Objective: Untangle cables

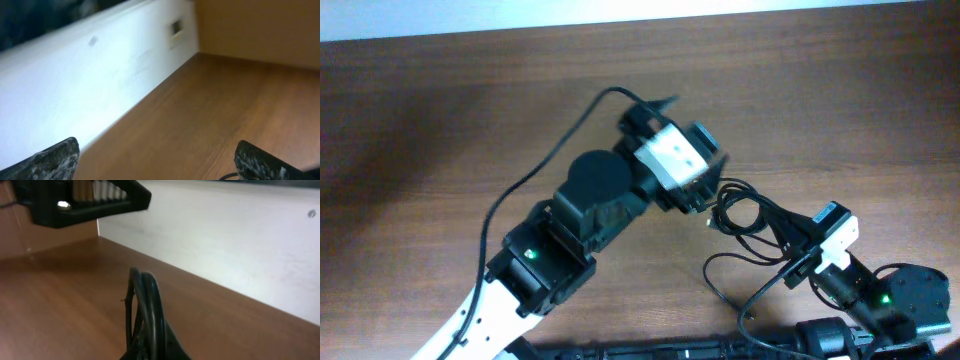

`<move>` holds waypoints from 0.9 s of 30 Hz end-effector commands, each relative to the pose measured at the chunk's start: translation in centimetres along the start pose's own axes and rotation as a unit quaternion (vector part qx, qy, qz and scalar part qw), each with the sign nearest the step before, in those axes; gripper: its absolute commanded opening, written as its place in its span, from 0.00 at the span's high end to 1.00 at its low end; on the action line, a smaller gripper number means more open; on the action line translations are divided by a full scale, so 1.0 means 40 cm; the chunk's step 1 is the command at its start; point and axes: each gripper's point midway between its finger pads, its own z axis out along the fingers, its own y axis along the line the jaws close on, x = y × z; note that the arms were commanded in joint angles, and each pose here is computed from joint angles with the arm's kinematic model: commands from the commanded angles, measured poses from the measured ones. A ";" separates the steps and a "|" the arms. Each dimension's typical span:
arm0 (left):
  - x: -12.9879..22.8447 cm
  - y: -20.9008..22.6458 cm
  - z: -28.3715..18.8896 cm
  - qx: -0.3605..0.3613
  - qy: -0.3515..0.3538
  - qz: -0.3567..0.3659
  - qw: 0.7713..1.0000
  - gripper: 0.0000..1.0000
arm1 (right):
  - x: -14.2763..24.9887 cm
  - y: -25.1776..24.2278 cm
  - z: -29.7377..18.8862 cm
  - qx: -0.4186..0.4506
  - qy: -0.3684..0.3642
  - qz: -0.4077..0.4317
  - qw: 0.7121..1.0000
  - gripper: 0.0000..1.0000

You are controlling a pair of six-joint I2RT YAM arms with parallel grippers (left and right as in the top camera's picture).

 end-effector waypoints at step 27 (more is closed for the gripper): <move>0.075 -0.244 -0.036 0.291 0.128 -0.318 0.893 0.25 | -0.315 0.025 -0.083 0.048 -0.244 -0.267 0.931 0.96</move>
